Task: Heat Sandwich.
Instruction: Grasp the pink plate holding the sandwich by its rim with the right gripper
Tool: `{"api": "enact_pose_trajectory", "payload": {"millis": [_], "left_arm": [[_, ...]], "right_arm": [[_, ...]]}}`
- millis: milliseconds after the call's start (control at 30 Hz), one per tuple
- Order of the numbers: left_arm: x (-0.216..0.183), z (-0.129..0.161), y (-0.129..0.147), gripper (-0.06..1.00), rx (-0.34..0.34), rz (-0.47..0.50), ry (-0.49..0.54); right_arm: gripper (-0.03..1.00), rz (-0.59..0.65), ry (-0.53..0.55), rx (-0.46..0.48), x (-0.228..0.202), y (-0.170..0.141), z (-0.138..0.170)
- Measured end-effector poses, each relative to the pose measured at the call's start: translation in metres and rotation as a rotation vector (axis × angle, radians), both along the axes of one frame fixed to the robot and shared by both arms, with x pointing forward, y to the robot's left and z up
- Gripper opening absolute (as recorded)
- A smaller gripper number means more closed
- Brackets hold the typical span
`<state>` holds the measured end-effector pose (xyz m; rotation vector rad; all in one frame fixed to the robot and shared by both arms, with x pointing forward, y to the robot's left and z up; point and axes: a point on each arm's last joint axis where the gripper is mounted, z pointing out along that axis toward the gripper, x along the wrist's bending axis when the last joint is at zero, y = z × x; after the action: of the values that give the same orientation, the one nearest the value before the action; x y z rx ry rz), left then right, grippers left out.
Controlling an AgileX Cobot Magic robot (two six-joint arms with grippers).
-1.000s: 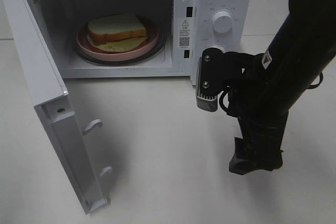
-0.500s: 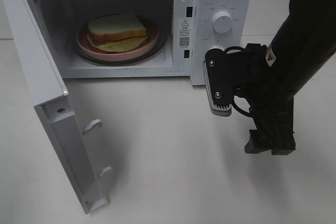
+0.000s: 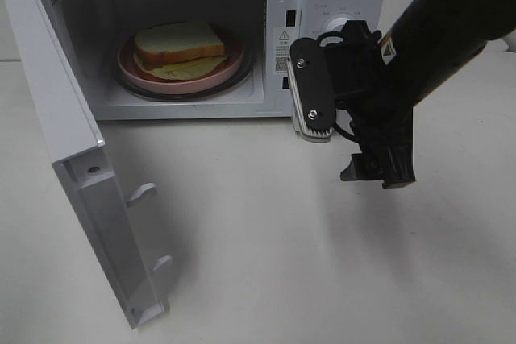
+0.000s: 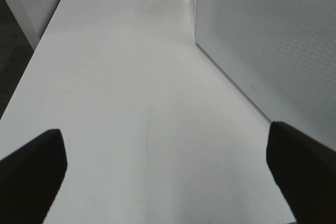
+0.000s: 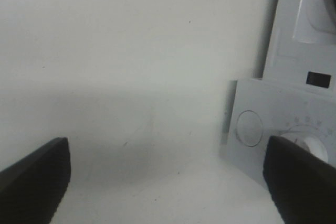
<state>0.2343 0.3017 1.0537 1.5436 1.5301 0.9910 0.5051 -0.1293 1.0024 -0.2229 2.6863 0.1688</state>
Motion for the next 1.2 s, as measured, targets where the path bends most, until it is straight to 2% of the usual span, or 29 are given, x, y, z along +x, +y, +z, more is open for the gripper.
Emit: {"api": "enact_pose_trajectory", "payload": {"millis": [800,1200], "left_arm": [[0.000,0.000,0.000,0.98,0.000,0.000,0.000],[0.000,0.000,0.000,0.98,0.000,0.000,0.000]], "right_arm": [[0.90,0.073,-0.077,0.053,0.067,0.077,-0.012],[0.88,0.042,-0.091,0.089,0.102,0.105,-0.032]]}}
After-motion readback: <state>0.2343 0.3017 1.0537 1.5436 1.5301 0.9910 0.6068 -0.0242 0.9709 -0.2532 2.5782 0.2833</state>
